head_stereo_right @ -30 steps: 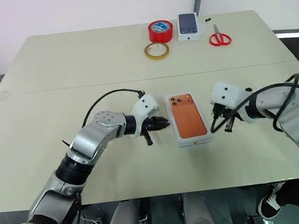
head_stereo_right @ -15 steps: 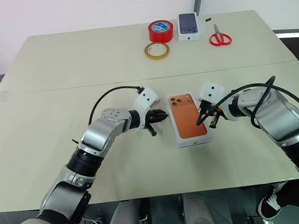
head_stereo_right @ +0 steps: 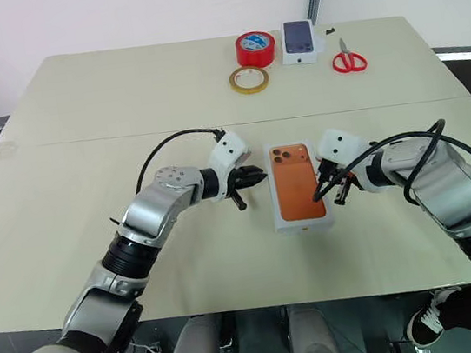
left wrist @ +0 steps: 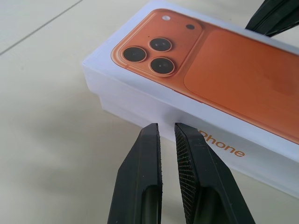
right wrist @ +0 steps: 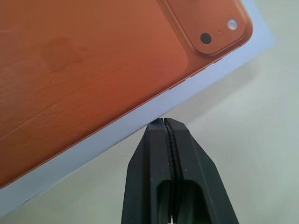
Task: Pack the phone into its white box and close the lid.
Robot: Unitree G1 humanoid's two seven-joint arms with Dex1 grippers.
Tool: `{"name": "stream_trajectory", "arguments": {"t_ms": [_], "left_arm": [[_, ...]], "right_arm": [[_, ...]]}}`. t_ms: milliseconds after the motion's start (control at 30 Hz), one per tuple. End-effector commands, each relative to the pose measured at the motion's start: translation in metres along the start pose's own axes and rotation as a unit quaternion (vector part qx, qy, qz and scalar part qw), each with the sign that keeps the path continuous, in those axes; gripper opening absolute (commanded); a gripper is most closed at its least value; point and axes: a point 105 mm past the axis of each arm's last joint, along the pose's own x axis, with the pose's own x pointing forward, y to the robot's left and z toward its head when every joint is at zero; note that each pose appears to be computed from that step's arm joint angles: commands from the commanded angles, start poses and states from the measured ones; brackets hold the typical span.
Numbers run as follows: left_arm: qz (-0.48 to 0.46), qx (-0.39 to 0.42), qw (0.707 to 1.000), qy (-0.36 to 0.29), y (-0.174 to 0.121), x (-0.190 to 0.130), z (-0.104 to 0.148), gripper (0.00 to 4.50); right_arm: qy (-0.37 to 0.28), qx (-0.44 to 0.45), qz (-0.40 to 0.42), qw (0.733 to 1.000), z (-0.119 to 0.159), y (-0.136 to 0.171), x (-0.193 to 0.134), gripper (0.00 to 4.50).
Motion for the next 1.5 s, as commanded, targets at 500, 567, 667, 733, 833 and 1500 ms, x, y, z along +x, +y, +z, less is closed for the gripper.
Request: {"name": "stream_trajectory", "arguments": {"t_ms": [500, 567, 667, 733, 833, 1500], "left_arm": [[-0.011, 0.013, 1.0, -0.007, -0.008, 0.003, 0.005, 0.58], [-0.005, 0.006, 1.0, -0.013, -0.006, 0.003, 0.007, 0.58], [0.0, 0.001, 1.0, -0.017, -0.004, 0.004, 0.009, 0.58], [0.002, 0.001, 1.0, -0.017, -0.003, 0.004, 0.009, 0.58], [0.004, 0.0, 1.0, -0.017, -0.002, 0.004, 0.009, 0.58], [0.011, 0.0, 1.0, -0.018, 0.003, 0.003, 0.009, 0.58]], "right_arm": [[-0.02, -0.009, -0.022, 1.0, 0.009, -0.008, 0.001, 0.02], [-0.022, -0.01, -0.022, 0.999, 0.011, -0.008, 0.001, 0.02], [-0.023, -0.011, -0.022, 0.999, 0.012, -0.009, 0.002, 0.02], [-0.022, -0.011, -0.022, 0.999, 0.011, -0.009, 0.003, 0.02], [-0.023, -0.012, -0.019, 0.999, 0.012, -0.008, 0.003, 0.02], [-0.028, -0.012, -0.021, 0.999, 0.015, -0.007, 0.009, 0.02]]}}
